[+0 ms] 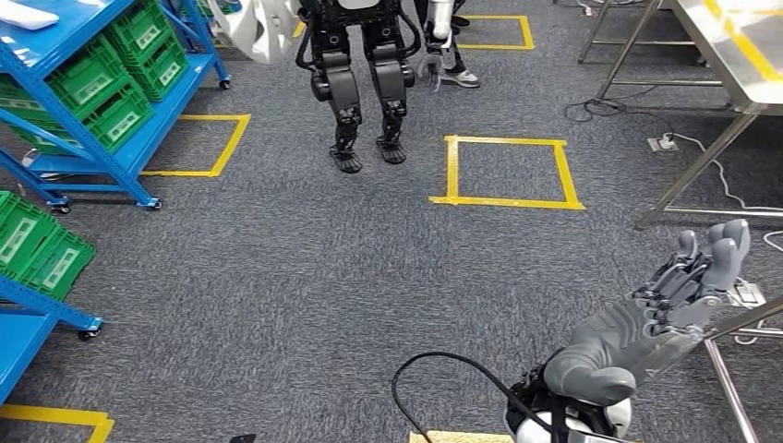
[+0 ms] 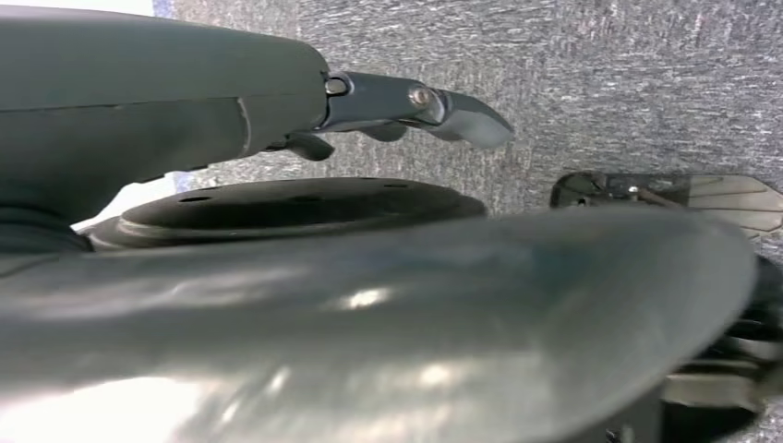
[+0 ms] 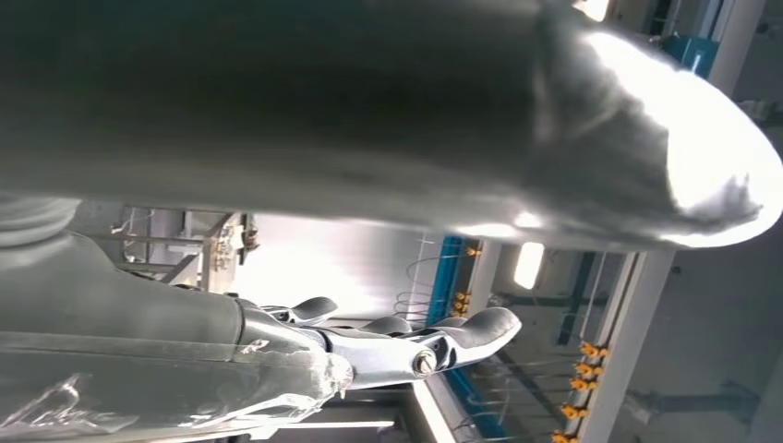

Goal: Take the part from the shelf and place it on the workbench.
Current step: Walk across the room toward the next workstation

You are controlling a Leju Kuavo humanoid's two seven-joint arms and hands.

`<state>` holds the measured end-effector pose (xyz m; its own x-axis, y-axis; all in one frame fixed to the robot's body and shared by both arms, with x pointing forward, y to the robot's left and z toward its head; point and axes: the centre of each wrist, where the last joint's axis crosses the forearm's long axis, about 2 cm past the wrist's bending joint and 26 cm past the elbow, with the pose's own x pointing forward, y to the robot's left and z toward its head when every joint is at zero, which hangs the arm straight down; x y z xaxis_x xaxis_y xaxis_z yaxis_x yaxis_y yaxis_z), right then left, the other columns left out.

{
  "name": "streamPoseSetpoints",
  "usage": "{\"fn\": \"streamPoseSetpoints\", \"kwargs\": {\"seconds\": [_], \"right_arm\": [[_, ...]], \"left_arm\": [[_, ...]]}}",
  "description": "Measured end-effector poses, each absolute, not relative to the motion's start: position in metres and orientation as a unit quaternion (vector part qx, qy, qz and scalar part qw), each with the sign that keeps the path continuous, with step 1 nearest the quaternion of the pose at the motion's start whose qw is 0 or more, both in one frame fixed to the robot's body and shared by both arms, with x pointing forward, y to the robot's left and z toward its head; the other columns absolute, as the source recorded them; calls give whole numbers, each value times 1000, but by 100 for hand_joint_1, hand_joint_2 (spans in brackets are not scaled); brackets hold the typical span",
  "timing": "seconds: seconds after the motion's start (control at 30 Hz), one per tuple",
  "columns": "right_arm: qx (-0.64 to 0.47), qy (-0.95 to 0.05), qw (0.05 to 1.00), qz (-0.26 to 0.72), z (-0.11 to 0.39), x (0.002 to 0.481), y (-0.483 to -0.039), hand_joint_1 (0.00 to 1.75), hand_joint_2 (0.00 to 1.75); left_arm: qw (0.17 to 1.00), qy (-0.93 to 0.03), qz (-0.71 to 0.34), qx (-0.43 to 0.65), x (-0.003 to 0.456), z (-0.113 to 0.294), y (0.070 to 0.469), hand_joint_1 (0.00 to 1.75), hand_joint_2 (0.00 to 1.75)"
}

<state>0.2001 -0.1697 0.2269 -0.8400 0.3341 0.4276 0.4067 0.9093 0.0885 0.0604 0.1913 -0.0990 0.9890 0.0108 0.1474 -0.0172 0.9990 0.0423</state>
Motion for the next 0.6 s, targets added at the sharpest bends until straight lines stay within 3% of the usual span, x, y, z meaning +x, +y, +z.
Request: {"fn": "streamPoseSetpoints", "kwargs": {"seconds": [0.6], "right_arm": [[-179, -954, 216, -101, 226, 200, -168, 0, 0]], "left_arm": [[997, -63, -14, 49, 62, -99, 192, 0, 0]]}}
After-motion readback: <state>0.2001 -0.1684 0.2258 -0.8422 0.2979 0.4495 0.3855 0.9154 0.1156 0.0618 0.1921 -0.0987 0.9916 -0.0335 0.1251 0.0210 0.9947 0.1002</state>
